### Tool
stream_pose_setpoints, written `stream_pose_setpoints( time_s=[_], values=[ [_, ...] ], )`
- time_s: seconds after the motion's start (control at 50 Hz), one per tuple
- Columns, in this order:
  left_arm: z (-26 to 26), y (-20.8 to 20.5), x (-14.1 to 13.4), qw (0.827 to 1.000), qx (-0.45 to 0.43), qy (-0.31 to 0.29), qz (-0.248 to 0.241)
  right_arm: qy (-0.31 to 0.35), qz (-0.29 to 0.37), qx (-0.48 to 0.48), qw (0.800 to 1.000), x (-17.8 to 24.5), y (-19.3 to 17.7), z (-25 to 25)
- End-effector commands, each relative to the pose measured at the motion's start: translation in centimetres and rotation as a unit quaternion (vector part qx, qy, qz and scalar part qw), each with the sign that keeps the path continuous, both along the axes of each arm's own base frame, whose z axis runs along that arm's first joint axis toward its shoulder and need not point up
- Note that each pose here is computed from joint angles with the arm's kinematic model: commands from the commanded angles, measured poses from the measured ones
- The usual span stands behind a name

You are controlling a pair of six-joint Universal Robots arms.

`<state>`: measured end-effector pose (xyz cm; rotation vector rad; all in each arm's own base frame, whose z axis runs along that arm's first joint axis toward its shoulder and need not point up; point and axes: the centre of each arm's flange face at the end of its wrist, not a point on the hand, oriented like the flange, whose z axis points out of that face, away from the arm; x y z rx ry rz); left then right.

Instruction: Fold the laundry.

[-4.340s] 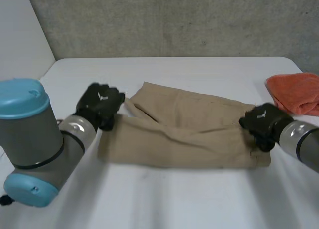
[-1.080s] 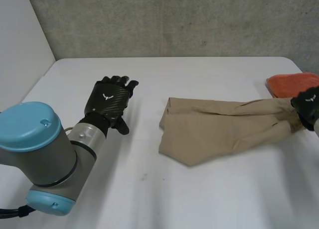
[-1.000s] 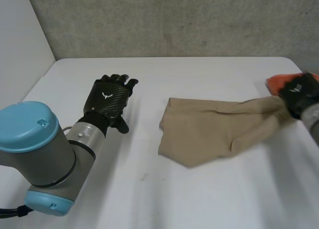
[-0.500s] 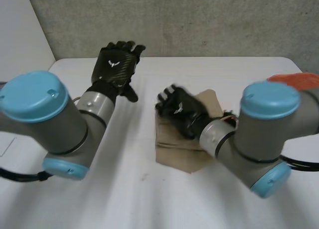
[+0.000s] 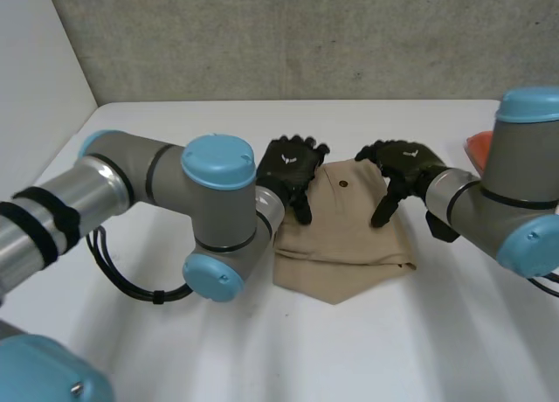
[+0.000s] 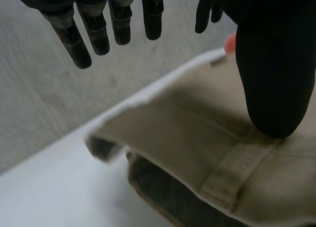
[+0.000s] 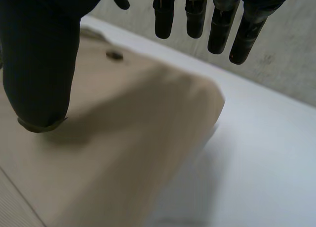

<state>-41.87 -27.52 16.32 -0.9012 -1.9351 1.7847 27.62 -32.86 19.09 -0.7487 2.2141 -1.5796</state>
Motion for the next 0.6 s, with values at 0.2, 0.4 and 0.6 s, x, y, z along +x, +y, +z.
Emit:
stream_pose_setpoints(
  time_s=[0.2,0.4,0.6],
  values=[
    [-6.0,-0.6,1.7,0.990,0.065,-0.123,0.003,0.127,0.047,0.012,0.991,0.8,-2.3,-6.9],
    [1.4,0.0,1.8,0.996,0.006,-0.085,-0.008,0.119,0.001,-0.078,0.990,-0.4,-1.8,-0.1],
    [10.3,4.8,4.1,0.995,-0.015,-0.014,-0.094,0.086,-0.021,-0.190,0.978,-2.1,4.3,3.9]
  ],
)
